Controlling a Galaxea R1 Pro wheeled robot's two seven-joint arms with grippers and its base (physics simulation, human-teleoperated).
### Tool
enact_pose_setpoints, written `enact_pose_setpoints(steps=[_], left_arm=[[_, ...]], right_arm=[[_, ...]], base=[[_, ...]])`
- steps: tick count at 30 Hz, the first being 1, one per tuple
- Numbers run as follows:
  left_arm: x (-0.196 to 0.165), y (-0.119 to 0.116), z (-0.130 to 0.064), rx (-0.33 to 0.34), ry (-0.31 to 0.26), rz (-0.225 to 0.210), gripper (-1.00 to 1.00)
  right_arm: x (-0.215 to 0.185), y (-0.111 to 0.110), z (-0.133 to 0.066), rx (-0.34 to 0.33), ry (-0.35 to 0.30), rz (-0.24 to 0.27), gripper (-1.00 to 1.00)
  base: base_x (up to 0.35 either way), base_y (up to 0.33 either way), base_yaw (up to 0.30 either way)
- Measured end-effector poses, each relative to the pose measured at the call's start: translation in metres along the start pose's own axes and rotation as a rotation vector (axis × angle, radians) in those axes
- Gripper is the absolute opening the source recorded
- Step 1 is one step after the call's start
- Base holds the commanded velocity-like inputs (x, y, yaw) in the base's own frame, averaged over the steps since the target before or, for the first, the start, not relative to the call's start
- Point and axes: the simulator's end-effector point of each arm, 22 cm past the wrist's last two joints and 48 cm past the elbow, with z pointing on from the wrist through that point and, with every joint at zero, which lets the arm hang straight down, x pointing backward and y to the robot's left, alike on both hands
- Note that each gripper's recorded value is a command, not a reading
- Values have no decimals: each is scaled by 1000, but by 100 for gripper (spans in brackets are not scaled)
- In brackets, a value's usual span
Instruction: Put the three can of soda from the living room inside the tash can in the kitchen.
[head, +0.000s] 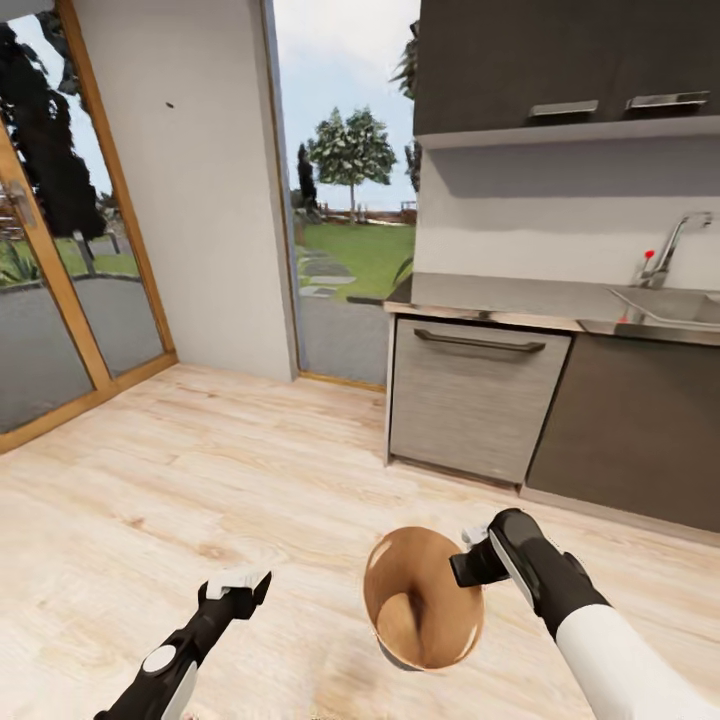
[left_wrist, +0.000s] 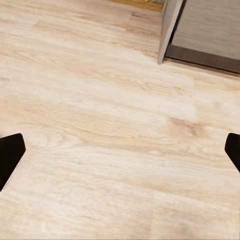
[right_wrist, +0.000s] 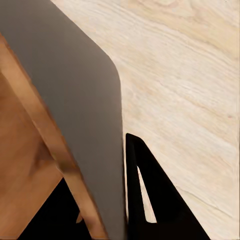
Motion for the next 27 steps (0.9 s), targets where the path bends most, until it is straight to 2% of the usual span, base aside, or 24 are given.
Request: enact_pose_setpoints(steps=[1, 3, 12, 27], left_arm=[[-1, 0, 0, 0, -1, 0, 100], [0, 0, 0, 0, -1, -1, 100], [-1, 0, 1, 1, -3, 0, 100], [-1, 0, 1, 1, -2, 0, 100]], right_arm=[[1, 0, 1, 22, 7, -31, -100], [1, -2, 2, 43, 11, -54, -100], [-1, 22, 5, -2, 11, -59, -100], [-1, 22, 6, 4, 11, -67, -100]], base=[[0, 0, 218], [0, 0, 222], [0, 0, 240], [0, 0, 246]])
